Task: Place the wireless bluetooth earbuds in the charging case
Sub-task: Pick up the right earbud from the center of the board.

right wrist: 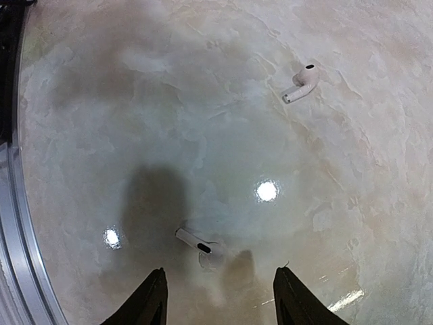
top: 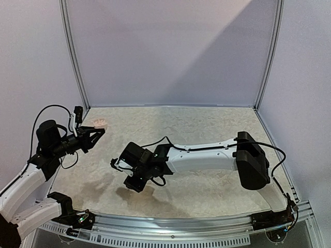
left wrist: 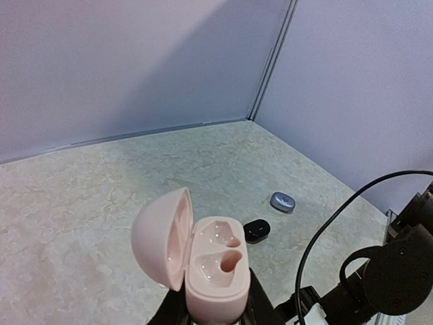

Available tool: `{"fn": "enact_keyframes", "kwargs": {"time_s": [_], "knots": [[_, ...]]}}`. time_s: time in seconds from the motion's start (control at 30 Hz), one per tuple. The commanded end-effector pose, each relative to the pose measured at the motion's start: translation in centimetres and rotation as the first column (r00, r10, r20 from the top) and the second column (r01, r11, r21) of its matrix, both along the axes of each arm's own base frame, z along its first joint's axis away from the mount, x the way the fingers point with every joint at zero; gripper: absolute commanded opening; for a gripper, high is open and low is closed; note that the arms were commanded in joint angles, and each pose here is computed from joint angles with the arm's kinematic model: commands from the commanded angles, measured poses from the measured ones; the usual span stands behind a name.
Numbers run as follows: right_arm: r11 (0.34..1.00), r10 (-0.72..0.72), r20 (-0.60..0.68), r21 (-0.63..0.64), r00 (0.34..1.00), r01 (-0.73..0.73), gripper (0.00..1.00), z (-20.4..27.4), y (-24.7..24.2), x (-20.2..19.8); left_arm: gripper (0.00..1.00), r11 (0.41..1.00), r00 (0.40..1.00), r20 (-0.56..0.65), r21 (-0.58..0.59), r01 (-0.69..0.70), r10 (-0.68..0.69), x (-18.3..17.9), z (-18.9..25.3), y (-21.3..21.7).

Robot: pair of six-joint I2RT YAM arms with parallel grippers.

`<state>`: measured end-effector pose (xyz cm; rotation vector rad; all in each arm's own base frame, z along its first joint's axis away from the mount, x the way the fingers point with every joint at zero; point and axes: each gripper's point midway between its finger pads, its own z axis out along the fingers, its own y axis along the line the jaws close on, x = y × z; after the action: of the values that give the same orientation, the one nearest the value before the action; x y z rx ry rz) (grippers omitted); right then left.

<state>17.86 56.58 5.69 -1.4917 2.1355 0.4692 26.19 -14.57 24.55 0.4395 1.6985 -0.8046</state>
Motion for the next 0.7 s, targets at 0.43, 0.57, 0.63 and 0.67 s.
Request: {"fn": "enact_keyframes", "kwargs": {"time_s": [0.43,0.57,0.63,0.67], "knots": [[0.997,0.034,-0.019,-0.071,0.999,-0.035,0.40,-5.9,0.3,0.0,0.00,0.999,0.999,0.018,-0.018,0.041,-0.041,-0.5,0.7,-0.3],[0.995,0.035,-0.025,-0.087,0.999,-0.037,0.33,-6.2,-0.1,-0.2,0.00,0.999,0.999,0.026,-0.014,0.035,-0.034,-0.6,0.9,-0.2],[0.995,0.043,-0.020,-0.086,0.999,-0.045,0.27,-6.0,-0.1,-0.2,0.00,1.000,0.999,0.030,-0.010,0.030,-0.029,-0.5,0.9,-0.2],[0.994,0.060,-0.011,-0.088,0.998,-0.061,0.24,-5.9,-0.1,-0.2,0.00,1.000,0.999,0.030,-0.009,0.027,-0.027,-0.5,0.9,-0.1]]}}
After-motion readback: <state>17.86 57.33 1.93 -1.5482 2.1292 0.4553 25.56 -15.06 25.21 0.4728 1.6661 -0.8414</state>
